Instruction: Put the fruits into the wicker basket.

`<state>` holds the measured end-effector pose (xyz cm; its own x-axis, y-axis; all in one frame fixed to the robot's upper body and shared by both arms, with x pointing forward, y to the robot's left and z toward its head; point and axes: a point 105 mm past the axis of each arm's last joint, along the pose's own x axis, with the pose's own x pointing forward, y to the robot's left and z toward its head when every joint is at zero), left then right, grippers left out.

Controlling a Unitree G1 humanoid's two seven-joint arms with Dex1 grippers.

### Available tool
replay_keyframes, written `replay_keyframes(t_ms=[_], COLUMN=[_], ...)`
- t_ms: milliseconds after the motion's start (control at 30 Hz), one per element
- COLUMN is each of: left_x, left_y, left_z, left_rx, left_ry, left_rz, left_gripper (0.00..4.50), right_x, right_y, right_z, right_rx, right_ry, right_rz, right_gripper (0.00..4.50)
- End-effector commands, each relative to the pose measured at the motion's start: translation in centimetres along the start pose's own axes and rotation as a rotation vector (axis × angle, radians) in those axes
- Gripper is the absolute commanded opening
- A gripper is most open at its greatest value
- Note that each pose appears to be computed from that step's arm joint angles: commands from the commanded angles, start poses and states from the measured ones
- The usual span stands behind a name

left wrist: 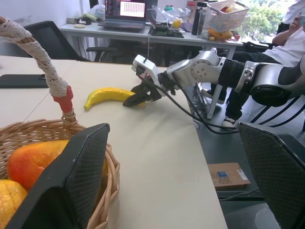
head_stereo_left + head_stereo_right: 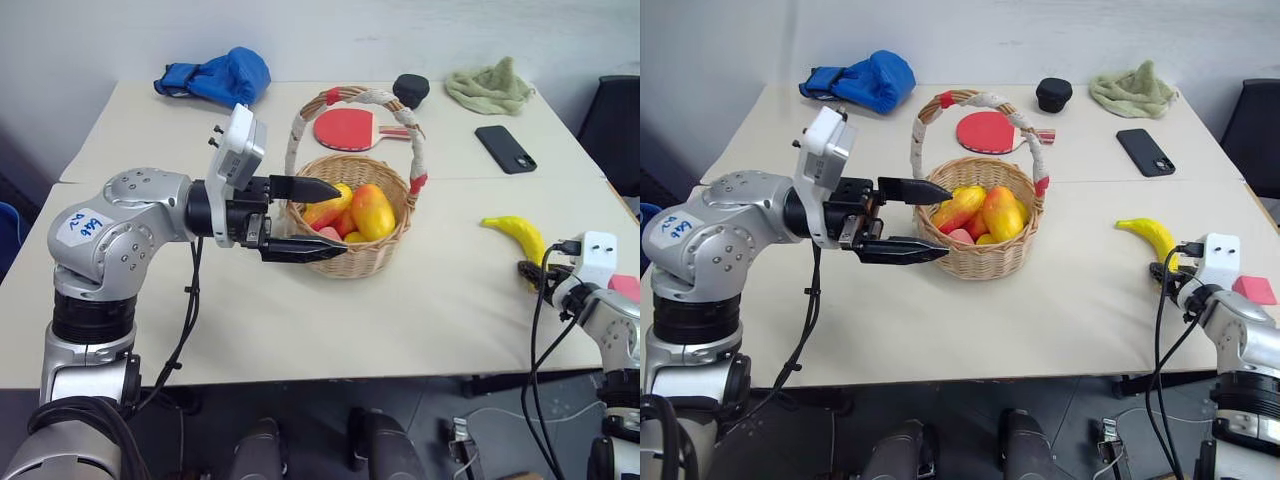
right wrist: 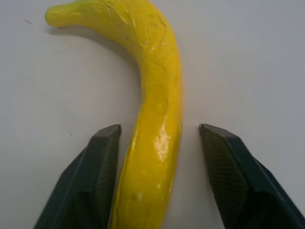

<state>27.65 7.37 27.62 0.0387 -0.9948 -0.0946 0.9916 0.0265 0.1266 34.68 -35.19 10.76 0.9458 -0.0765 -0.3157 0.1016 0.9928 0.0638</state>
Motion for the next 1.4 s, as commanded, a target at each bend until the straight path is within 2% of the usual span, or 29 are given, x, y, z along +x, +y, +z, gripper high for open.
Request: replay_keyframes(t_ms=[33, 100, 133, 233, 333, 400, 467, 600, 700, 800, 967, 1100, 1267, 1400], left_x=[-0.2, -0.4, -0.5, -1.5, -2.9, -3.8, -4.3, -4.5, -4.3, -4.1, -4.2, -4.6, -4.6, -4.8], left_y=[0.1, 0.4, 0.5, 0.8, 1.5, 1.7, 1.6, 1.7, 1.8, 2.1, 2.4, 2.1, 2.2, 2.2], left_z=[0.8, 0.7, 0.7, 0.9, 0.7, 0.7, 0.9, 1.2, 1.4, 1.3, 1.9, 1.8, 2.0, 1.9], left_rx=[0.059, 0.066, 0.069, 0.073, 0.086, 0.092, 0.103, 0.117, 0.131, 0.157, 0.181, 0.179, 0.171, 0.162], left_ry=[0.003, 0.012, 0.015, 0.019, 0.039, 0.046, 0.045, 0.041, 0.039, 0.056, 0.048, 0.05, 0.029, 0.022], left_rz=[0.012, 0.027, 0.036, 0.068, 0.127, 0.158, 0.171, 0.176, 0.178, 0.196, 0.235, 0.247, 0.273, 0.279], left_gripper=[4.5, 4.5, 4.5, 4.5, 4.5, 4.5, 4.5, 4.5, 4.5, 4.5, 4.5, 4.5, 4.5, 4.5], right_x=[0.0, -0.5, -0.9, -3.1, -5.8, -8.5, -11.5, -14.0, -12.8, -10.7, -6.8, -5.8, -5.3, -6.0], right_y=[0.5, 1.1, 1.3, 2.4, 4.0, 6.7, 10.9, 17.0, 21.2, 24.5, 27.1, 28.8, 28.6, 26.7], right_z=[1.1, 2.1, 2.6, 4.2, 4.5, 4.5, 5.0, 5.9, 8.5, 9.8, 10.8, 10.9, 10.8, 12.4], right_rx=[0.026, 0.073, 0.07, 0.051, -0.023, -0.085, -0.106, -0.158, -0.192, -0.254, -0.329, -0.341, -0.338, -0.346], right_ry=[-0.061, -0.111, -0.132, -0.18, -0.159, -0.135, -0.126, -0.136, -0.218, -0.211, -0.23, -0.257, -0.267, -0.315], right_rz=[0.036, 0.091, 0.114, 0.208, 0.292, 0.428, 0.639, 0.902, 0.958, 0.945, 0.828, 0.835, 0.801, 0.737], right_gripper=[1.42, 0.75, 0.6, 0.6, 0.6, 0.6, 0.6, 0.6, 0.6, 0.6, 0.6, 0.6, 2.25, 3.65])
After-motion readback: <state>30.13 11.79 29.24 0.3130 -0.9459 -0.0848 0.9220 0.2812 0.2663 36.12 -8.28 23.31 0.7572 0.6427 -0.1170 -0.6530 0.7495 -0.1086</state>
